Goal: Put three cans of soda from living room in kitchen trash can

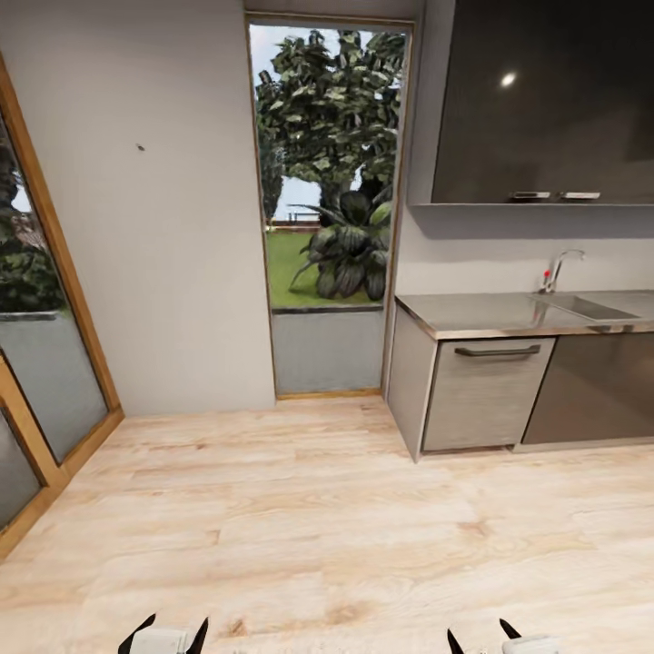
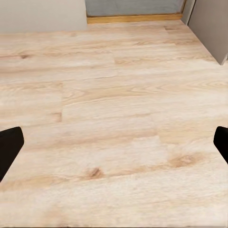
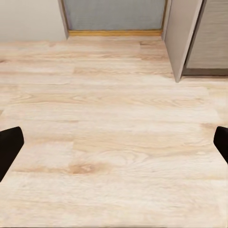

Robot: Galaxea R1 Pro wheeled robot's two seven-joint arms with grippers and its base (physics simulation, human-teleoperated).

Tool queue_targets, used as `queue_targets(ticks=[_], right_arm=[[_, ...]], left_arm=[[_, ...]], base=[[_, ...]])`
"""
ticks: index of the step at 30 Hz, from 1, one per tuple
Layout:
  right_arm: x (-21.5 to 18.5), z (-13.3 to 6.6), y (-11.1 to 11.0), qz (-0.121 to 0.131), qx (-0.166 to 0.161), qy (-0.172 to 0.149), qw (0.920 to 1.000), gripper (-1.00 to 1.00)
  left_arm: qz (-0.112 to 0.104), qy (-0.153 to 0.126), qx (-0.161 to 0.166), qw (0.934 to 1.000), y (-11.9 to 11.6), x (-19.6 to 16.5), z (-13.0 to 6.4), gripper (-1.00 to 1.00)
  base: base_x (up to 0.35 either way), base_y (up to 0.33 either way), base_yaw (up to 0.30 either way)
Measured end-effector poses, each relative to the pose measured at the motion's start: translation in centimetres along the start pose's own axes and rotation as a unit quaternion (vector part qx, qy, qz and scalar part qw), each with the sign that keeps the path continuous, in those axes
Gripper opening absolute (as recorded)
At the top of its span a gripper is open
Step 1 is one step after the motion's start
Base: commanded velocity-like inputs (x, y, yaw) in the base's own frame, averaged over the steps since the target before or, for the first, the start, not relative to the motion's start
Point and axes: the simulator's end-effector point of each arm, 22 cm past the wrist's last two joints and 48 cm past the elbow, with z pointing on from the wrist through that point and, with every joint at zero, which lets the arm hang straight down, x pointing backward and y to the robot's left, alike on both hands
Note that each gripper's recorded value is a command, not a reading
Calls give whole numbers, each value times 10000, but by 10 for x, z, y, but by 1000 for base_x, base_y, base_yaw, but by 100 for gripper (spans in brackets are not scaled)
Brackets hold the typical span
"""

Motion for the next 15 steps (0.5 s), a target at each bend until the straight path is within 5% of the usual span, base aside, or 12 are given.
queue_targets(ticks=[15], right_arm=[[15, 2, 20, 3, -204, 179, 9996, 100]], left_arm=[[-4, 75, 9, 10000, -1, 6, 1, 100]], base=[[-201, 0, 161]])
